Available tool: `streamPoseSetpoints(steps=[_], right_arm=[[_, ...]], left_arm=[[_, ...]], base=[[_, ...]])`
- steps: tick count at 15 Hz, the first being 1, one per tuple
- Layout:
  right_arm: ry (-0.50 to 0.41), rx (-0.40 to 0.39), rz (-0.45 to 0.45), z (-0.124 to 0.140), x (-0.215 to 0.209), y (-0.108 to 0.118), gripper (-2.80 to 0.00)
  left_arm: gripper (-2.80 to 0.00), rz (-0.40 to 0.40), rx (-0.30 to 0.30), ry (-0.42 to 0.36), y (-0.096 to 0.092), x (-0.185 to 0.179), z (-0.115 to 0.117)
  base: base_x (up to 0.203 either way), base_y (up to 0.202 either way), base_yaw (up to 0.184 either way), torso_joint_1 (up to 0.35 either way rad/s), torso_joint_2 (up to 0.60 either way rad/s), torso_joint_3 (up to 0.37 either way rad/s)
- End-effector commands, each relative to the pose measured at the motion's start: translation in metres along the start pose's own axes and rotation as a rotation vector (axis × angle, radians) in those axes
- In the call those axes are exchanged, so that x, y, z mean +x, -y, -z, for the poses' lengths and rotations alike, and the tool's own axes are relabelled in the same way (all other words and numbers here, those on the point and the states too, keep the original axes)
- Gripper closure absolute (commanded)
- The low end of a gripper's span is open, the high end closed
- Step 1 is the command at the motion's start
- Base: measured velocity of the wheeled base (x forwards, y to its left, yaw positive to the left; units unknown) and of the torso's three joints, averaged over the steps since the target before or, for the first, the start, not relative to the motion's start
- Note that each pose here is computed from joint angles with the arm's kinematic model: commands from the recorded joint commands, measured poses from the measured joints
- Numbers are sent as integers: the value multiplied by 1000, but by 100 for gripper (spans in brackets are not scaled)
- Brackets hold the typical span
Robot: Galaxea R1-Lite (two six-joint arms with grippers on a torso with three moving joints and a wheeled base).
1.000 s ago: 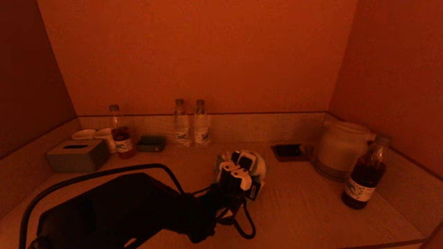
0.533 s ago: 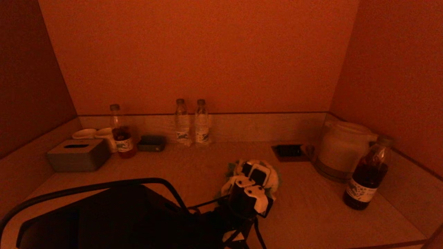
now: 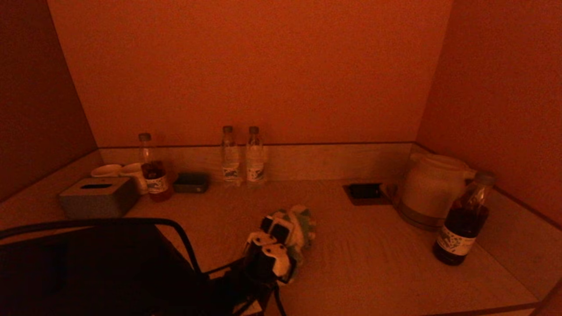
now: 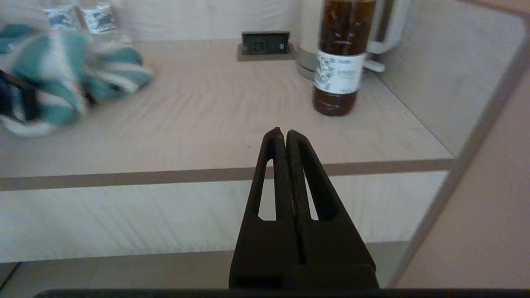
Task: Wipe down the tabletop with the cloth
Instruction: Sweep the stains on the table
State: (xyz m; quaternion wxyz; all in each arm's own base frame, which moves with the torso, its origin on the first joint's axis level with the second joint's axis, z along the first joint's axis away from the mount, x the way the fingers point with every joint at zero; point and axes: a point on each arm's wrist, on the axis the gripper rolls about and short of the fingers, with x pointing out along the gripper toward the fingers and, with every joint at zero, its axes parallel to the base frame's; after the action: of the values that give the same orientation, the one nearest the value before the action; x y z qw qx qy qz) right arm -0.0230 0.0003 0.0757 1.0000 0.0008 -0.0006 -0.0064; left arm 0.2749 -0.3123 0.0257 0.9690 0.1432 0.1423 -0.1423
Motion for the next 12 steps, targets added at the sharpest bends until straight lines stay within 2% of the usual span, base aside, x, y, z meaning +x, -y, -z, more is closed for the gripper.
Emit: streamPoseSetpoints(steps=[1,4,6,8,10,11,12], right_arm=[[-3,0,0,0,0,0,0],[-3,0,0,0,0,0,0],[-3,0,0,0,0,0,0],[-3,0,0,0,0,0,0],[-3,0,0,0,0,0,0],[-3,0,0,0,0,0,0],[-3,0,0,0,0,0,0]], left_arm=[[0,-63,-20,-10,-29,-3,-4],[0,-219,-62,-56,-93,9,6],[0,-302,-70,-73,-128,12,13],[0,-355,-77,-80,-150,13,16],[0,-379,-75,-93,-160,12,19],[0,-423,-83,-115,-178,13,25],[0,-446,-85,-129,-187,12,28]], base=[[0,0,0,0,0,0],[0,0,0,0,0,0],[0,0,0,0,0,0],[0,0,0,0,0,0],[0,0,0,0,0,0],[0,0,0,0,0,0],[0,0,0,0,0,0]])
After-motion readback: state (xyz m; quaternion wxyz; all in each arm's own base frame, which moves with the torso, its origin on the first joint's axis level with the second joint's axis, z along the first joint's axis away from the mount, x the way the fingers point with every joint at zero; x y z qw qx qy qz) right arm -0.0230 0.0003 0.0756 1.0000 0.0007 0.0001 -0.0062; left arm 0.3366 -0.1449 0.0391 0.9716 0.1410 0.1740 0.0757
